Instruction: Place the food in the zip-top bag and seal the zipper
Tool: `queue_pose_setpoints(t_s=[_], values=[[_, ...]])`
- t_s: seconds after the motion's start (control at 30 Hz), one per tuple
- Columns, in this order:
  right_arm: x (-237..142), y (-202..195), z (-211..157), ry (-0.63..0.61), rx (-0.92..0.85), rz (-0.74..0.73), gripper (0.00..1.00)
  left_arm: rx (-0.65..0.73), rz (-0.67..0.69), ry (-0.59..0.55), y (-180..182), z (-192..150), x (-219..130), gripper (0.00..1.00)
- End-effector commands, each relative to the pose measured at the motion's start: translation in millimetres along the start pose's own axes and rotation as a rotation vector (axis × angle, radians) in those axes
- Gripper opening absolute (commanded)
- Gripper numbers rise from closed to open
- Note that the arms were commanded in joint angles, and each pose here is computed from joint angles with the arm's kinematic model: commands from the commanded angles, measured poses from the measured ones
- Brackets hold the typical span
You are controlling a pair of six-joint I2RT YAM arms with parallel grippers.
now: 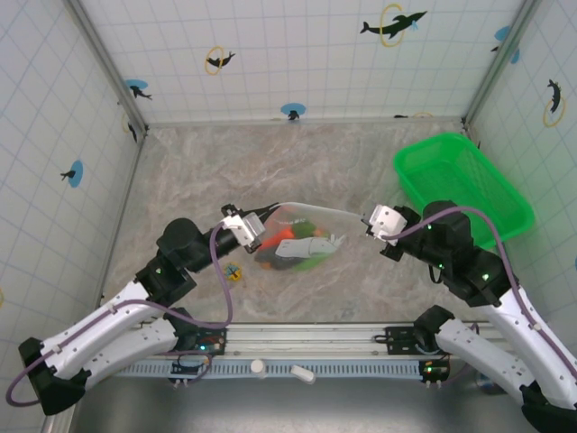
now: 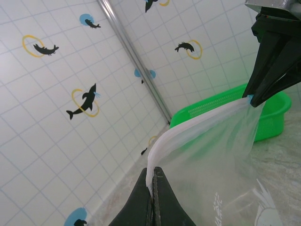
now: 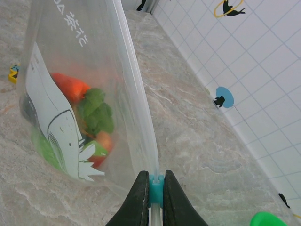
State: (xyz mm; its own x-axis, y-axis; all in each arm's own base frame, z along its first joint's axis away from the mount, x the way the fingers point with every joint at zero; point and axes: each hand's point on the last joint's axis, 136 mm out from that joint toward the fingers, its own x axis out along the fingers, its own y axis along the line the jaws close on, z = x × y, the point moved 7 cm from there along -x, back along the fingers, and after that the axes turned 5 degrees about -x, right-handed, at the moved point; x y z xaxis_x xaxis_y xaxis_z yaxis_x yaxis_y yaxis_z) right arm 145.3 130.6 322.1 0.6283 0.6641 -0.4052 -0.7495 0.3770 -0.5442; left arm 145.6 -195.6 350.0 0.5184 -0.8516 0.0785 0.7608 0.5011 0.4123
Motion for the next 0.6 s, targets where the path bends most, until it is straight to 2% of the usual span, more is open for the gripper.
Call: queue_pose_setpoints(t_s=[0.0,0.57], values=[[-12,-7,-7,0.083,0.005,-0.059,0.01,0.05,0.134,-0.12,23,37,-13,0.0],[-31,-4,-21,0.162,0.006,-0.117,0.02,0.064,0.166,-0.118,25,36,-21,0.0]])
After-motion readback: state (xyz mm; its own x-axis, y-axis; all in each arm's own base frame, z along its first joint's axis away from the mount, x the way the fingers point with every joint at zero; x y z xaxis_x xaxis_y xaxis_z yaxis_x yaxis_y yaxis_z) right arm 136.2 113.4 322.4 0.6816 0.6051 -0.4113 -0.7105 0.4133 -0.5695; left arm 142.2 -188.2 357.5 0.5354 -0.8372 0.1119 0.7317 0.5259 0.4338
